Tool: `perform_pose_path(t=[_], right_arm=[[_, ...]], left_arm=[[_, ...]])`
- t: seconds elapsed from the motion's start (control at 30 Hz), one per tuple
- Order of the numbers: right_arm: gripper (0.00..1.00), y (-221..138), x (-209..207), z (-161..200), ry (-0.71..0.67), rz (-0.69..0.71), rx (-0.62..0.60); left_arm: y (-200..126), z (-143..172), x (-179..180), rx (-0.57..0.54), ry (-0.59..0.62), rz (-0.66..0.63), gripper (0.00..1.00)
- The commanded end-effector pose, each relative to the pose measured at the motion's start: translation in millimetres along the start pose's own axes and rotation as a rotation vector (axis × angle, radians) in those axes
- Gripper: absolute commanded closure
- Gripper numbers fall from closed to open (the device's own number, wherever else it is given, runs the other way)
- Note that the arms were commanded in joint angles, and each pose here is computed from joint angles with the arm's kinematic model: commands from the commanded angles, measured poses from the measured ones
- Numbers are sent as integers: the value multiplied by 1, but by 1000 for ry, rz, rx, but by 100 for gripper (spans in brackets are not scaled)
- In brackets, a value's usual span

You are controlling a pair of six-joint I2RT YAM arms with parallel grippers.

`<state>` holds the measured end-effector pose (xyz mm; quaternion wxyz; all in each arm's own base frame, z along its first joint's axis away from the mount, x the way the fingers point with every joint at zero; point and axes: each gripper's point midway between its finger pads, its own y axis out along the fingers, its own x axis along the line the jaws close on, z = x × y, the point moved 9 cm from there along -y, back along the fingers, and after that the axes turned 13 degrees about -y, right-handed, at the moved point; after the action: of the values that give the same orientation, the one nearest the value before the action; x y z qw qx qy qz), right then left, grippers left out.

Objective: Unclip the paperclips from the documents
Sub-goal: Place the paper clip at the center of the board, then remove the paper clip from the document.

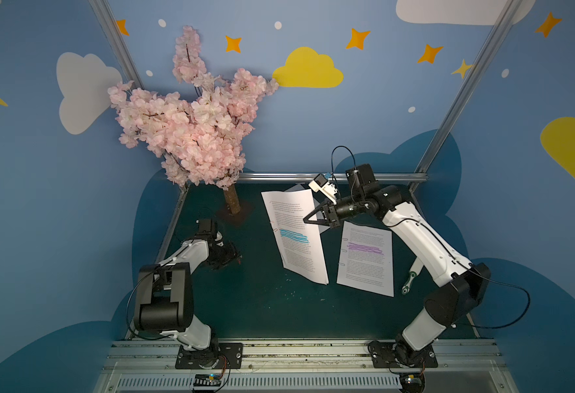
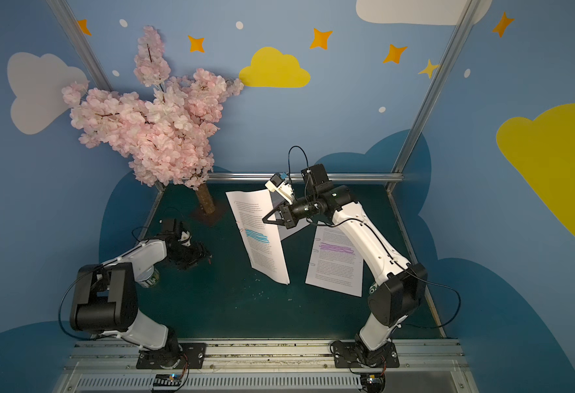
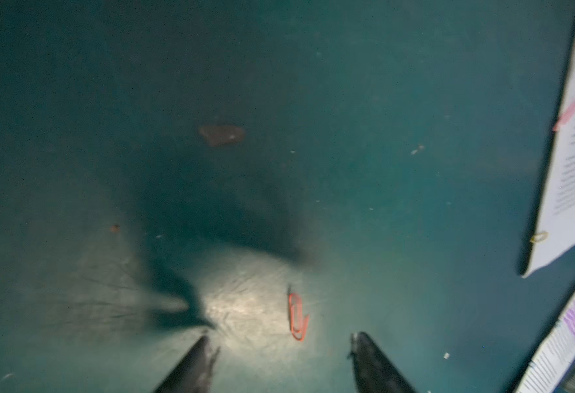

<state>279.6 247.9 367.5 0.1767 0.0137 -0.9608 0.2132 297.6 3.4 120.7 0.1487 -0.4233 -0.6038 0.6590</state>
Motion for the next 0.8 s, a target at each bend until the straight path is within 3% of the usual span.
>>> perform_pose_path(t=[0.0, 0.1, 0.2, 0.43, 0.6, 0.77], right_arm=[[100, -5, 6, -5, 29, 53, 21], [100, -5, 3, -4, 57, 94, 37], [100, -3, 2, -7, 77, 96, 38], [100, 5, -4, -15, 149, 25, 3], [100, 8, 2, -24, 130, -32, -20], [100, 8, 11, -30, 145, -90, -59]], left_arm=[[-16, -5, 6, -51, -19, -117, 1], [-36, -2, -2, -73, -37, -46, 1], [-66, 3, -28, -95, -21, 145, 1], [-136, 12, -94, -244, 10, 939, 1], [-137, 12, -134, -43, 227, 1092, 1], [-139, 9, -149, -21, 281, 1328, 1]])
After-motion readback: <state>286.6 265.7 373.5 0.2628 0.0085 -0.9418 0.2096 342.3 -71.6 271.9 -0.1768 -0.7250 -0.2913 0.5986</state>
